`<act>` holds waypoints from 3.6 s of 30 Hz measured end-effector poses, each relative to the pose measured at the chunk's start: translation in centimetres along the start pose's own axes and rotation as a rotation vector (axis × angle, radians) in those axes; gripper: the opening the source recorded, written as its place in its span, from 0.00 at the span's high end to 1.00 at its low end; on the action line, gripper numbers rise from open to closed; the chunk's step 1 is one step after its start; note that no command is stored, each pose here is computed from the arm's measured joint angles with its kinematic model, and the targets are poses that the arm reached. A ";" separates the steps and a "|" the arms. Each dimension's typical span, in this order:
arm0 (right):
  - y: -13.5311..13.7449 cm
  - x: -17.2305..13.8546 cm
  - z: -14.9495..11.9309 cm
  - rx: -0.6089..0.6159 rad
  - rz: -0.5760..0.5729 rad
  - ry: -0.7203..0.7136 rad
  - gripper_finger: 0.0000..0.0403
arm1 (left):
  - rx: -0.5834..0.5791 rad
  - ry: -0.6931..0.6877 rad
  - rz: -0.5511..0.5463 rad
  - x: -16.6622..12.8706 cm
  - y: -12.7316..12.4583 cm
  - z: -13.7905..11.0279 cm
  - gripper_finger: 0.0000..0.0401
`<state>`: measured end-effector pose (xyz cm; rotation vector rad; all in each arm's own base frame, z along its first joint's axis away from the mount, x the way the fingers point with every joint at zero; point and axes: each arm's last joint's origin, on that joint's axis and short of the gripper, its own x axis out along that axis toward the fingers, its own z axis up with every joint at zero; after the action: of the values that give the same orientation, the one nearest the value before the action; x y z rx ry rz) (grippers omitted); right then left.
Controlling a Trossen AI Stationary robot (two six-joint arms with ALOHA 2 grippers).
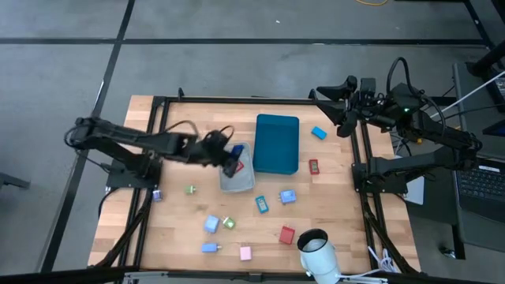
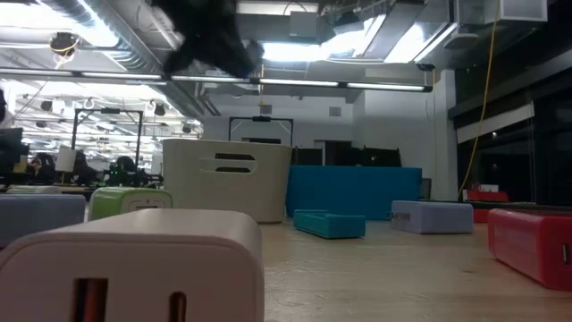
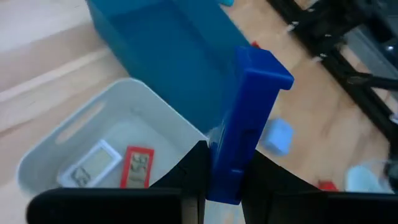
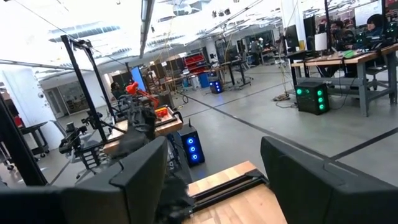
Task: Pick & Place Office items
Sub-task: Put the dark blue timer into the gray bin, then put the left light blue timer into the gray bin
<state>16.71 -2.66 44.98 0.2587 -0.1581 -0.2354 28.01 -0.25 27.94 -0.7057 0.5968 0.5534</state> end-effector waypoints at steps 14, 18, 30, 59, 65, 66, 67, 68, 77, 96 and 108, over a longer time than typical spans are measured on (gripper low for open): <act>0.0 0.0 0.0 -0.009 0.004 0.001 0.34 | 0.182 0.498 0.011 9.3 1.8 -4.1 0.87; 0.0 0.0 0.0 -0.011 0.004 0.001 0.34 | 0.195 0.583 -0.028 10.1 1.7 -5.2 0.87; 0.0 0.0 0.0 -0.020 0.004 0.001 0.34 | 0.183 0.595 -0.037 10.1 1.9 -5.0 0.58; 0.2 0.7 0.0 0.008 0.036 -0.020 0.34 | 0.969 0.382 -0.085 0.7 -6.8 6.6 0.51; 0.0 2.0 -0.6 0.030 0.036 0.005 0.34 | 1.166 0.448 -0.210 4.4 -8.9 6.1 0.51; -0.1 2.1 -0.7 0.033 0.030 0.006 0.34 | 1.216 0.465 -0.215 4.9 -9.0 6.0 0.51; -0.1 2.2 -0.7 0.041 0.023 0.007 0.34 | 1.265 0.481 -0.223 5.5 -9.2 5.8 0.51; -0.2 2.3 -0.7 0.043 0.010 0.003 0.34 | 1.312 0.493 -0.227 6.1 -9.4 5.5 0.51; -0.8 2.6 -0.6 0.038 -0.026 -0.011 0.34 | 1.481 0.616 -0.252 12.1 -10.3 1.0 0.51; -0.7 2.6 -0.5 0.030 -0.020 -0.033 0.34 | 1.651 0.698 -0.367 15.9 -12.1 -5.8 0.51; -0.7 3.2 -0.8 0.032 -0.015 -0.020 0.34 | 1.624 0.731 -0.396 18.1 -11.4 -6.9 0.51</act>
<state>19.76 -3.96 44.44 0.2898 -0.1801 -0.2504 45.88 -7.74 16.53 0.5898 1.2697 -0.6477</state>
